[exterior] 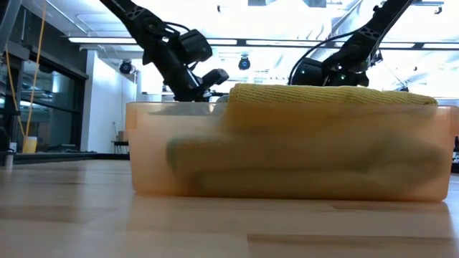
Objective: Fold microfiber towels
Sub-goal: Fold the yellow microfiber towel
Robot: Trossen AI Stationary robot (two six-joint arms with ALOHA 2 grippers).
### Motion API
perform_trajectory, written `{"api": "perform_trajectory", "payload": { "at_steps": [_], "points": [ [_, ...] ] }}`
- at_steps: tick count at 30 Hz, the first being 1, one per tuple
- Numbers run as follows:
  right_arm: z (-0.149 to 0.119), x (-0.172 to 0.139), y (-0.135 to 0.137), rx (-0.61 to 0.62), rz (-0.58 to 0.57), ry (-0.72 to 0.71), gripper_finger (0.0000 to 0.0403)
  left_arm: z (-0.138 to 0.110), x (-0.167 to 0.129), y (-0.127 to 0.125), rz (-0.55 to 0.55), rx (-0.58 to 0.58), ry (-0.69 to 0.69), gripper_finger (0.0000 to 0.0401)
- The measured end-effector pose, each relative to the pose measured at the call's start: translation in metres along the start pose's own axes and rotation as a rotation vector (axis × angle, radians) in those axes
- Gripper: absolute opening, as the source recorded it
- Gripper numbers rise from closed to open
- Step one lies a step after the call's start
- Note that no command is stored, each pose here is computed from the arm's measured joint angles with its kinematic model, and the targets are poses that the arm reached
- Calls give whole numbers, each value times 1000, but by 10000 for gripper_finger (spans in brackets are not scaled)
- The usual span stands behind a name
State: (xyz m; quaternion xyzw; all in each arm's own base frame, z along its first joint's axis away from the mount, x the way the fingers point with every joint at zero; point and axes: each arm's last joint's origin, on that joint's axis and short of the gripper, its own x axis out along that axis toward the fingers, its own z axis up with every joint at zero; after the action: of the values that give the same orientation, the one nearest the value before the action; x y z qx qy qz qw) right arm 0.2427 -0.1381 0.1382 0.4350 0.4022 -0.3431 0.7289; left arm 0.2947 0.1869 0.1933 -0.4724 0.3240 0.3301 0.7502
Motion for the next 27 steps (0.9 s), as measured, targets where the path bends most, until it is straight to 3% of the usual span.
{"api": "perform_trajectory", "payload": {
  "at_steps": [7,13,27],
  "points": [
    [3,-6,6,-38,62,-36,236,-8,-1,11,101,37,86,0],
    [4,-15,-4,0,-29,-37,236,-11,-8,20,214,86,112,0],
    [-10,8,2,104,-86,24,236,-4,-26,21,201,77,64,0]
  ]
}}
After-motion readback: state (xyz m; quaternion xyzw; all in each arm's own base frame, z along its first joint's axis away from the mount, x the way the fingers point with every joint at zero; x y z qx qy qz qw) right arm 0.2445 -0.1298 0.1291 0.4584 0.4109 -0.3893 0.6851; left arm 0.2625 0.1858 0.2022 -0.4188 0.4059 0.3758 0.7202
